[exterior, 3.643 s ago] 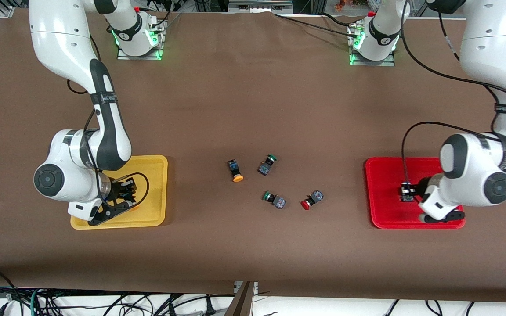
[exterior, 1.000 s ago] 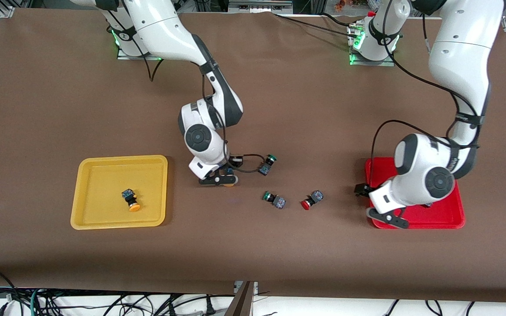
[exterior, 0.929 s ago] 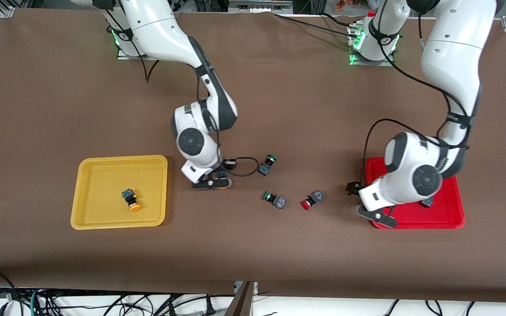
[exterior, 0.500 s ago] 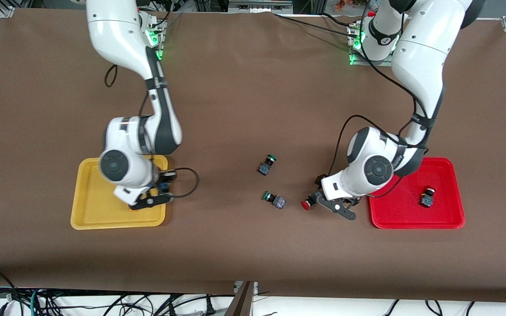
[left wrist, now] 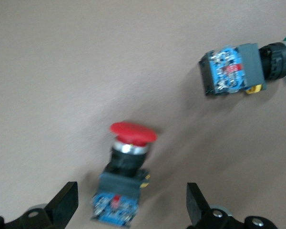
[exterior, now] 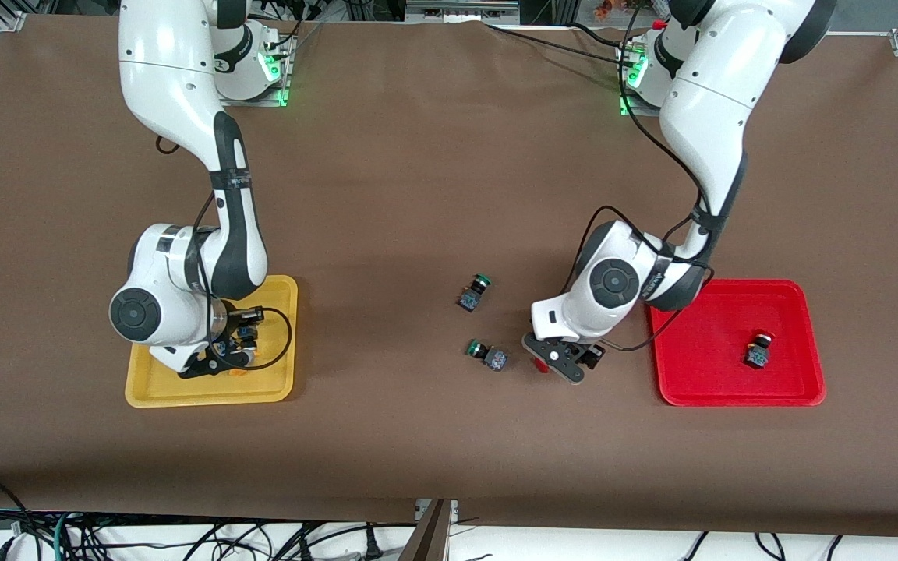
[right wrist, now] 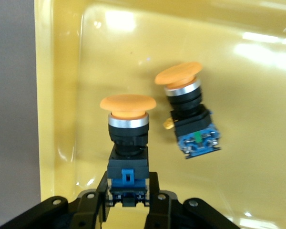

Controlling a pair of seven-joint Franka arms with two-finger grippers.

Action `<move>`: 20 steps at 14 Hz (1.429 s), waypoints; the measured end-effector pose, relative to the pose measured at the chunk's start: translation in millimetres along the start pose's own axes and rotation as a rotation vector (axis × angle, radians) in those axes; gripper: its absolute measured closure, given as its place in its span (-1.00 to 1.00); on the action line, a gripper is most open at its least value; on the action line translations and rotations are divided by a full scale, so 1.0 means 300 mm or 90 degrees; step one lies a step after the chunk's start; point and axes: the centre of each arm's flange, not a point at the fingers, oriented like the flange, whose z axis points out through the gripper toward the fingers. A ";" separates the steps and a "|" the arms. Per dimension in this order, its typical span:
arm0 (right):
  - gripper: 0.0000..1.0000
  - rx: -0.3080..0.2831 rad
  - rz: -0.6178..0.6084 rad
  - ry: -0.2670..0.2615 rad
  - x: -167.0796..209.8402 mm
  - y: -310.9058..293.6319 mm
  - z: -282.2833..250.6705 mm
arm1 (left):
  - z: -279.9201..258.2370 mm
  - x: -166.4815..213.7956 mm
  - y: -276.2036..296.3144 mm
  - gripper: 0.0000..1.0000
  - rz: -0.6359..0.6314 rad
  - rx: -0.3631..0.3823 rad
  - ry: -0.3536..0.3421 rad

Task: Place red and yellow buttons in trays
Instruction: 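Release the yellow button in the tray while the left gripper carries red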

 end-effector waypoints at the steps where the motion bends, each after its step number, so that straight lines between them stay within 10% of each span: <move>1: 0.33 0.006 0.002 -0.002 -0.001 -0.009 0.013 | 0.013 0.002 0.003 -1.00 0.002 0.001 0.007; 5: 0.33 0.029 0.008 -0.004 -0.004 -0.033 0.036 | 0.033 -0.005 -0.020 -0.86 0.001 0.007 0.013; 10: -0.55 0.035 0.024 0.024 0.017 -0.079 -0.043 | 0.011 0.004 -0.050 0.13 -0.006 0.013 0.022; 12: -0.96 0.041 0.033 0.060 0.023 -0.135 -0.163 | -0.011 -0.007 -0.121 0.13 -0.027 0.020 0.027; 20: -1.00 0.021 0.024 0.124 -0.275 -0.048 -0.879 | -0.333 -0.282 -0.629 0.13 -0.186 0.020 -0.068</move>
